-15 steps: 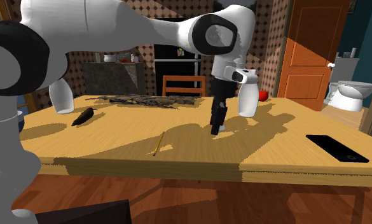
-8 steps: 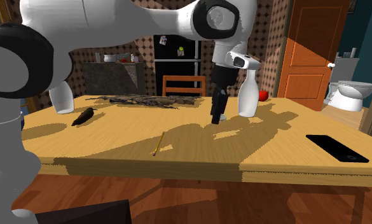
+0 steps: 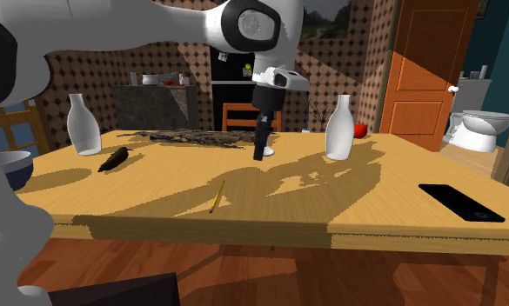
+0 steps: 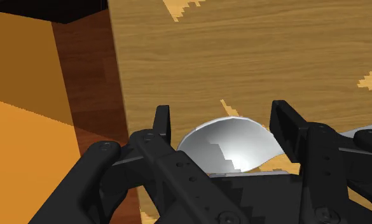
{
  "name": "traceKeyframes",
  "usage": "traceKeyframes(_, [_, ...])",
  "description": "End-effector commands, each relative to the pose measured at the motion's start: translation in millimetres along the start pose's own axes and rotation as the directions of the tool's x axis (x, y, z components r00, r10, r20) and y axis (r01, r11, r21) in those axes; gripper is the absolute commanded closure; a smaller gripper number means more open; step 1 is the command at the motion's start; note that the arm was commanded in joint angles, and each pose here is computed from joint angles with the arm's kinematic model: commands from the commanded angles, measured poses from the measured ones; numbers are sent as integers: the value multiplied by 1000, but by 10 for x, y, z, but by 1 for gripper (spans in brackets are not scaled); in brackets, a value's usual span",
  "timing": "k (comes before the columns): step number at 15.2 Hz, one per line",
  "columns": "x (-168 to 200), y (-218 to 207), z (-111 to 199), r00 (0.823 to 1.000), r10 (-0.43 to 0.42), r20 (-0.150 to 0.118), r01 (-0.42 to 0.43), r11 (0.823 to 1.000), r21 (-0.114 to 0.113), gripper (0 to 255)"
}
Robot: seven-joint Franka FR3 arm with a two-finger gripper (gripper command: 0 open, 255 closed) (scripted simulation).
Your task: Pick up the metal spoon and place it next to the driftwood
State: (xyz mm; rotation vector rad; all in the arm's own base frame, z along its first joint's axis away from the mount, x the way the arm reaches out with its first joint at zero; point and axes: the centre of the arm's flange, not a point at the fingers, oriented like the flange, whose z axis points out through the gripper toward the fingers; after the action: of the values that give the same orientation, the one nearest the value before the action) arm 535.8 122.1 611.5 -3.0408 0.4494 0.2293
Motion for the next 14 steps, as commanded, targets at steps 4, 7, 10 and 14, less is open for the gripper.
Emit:
traceKeyframes(4, [-621,-251,132,1000,1,0,-1,1000,-1,255])
traceKeyframes(7, [-985,-393,194,1000,1,0,-1,1000,-1,255])
traceKeyframes(10, [-1350,-535,256,1000,1,0,-1,1000,-1,255])
traceKeyframes(14, [-1836,-724,338,1000,1,0,-1,1000,-1,255])
